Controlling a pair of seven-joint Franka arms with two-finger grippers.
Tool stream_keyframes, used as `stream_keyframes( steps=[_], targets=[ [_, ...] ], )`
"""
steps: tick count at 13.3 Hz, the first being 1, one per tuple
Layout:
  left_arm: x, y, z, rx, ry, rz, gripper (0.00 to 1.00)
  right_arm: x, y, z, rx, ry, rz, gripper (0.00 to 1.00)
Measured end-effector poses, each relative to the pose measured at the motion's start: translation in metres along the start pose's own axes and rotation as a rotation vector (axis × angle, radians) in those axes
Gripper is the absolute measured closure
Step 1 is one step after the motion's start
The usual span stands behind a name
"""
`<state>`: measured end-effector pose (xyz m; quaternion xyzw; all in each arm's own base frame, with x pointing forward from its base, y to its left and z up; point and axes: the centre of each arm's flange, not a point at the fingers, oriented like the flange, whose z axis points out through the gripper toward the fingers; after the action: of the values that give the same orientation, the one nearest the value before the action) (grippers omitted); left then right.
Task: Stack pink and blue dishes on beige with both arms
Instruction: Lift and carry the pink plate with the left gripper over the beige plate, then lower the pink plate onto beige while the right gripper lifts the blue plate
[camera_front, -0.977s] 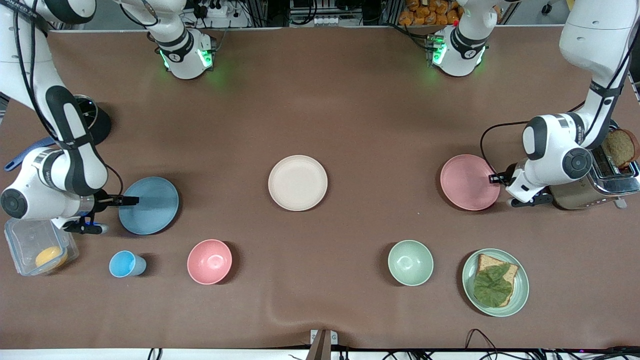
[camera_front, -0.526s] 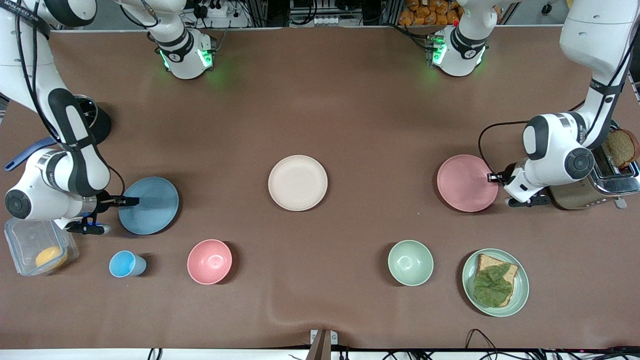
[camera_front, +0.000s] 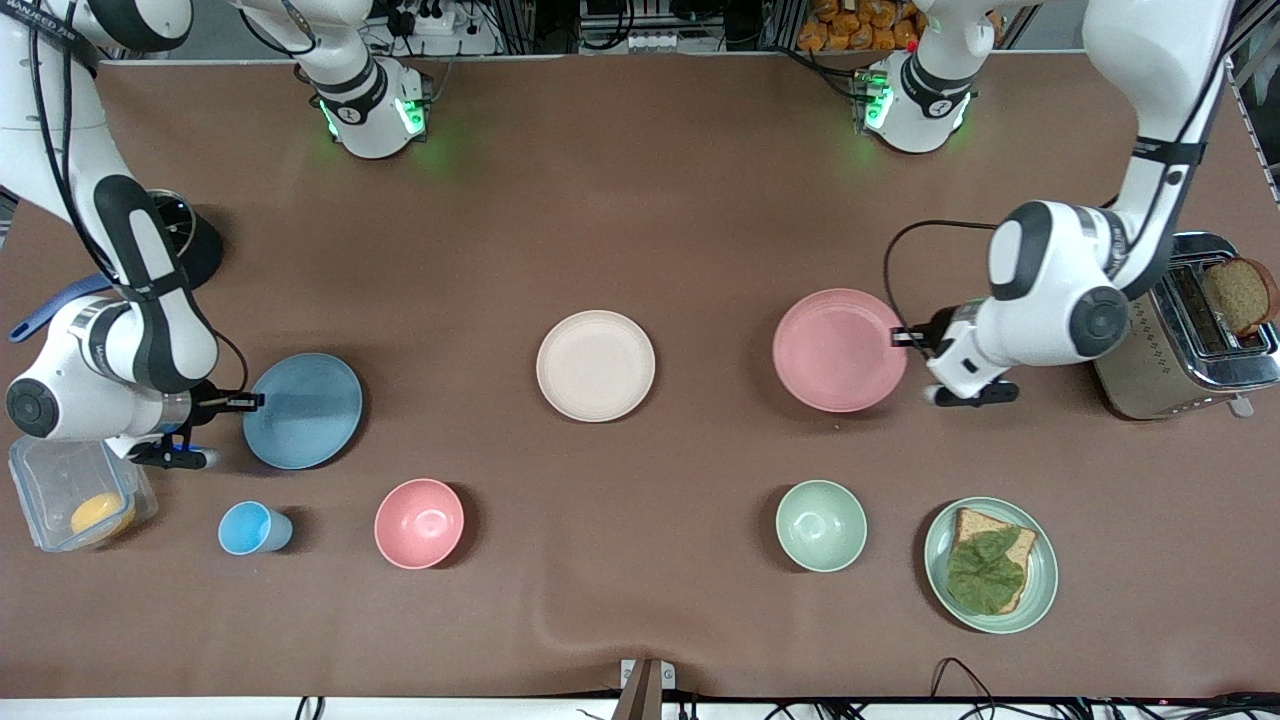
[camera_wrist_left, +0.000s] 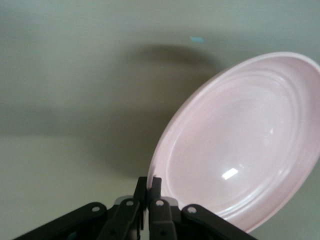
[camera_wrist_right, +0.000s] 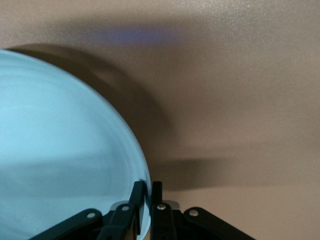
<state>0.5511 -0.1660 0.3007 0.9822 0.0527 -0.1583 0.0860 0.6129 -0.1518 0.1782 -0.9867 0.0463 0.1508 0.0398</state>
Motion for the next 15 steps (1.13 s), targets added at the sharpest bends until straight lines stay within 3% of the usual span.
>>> stream_keyframes(
  steps=[3, 7, 15],
  targets=[
    [-0.037, 0.105, 0.018, 0.011, -0.019, -0.071, 0.95, 0.001, -0.003, -0.011, 0.002, -0.002, -0.006, 0.93],
    [-0.058, 0.195, 0.062, -0.018, -0.014, -0.150, 0.95, -0.006, -0.013, -0.036, 0.009, -0.018, -0.019, 0.94],
    [-0.052, 0.268, 0.136, -0.133, 0.008, -0.219, 0.95, -0.043, -0.055, -0.082, 0.269, -0.168, 0.013, 0.95]
  ],
)
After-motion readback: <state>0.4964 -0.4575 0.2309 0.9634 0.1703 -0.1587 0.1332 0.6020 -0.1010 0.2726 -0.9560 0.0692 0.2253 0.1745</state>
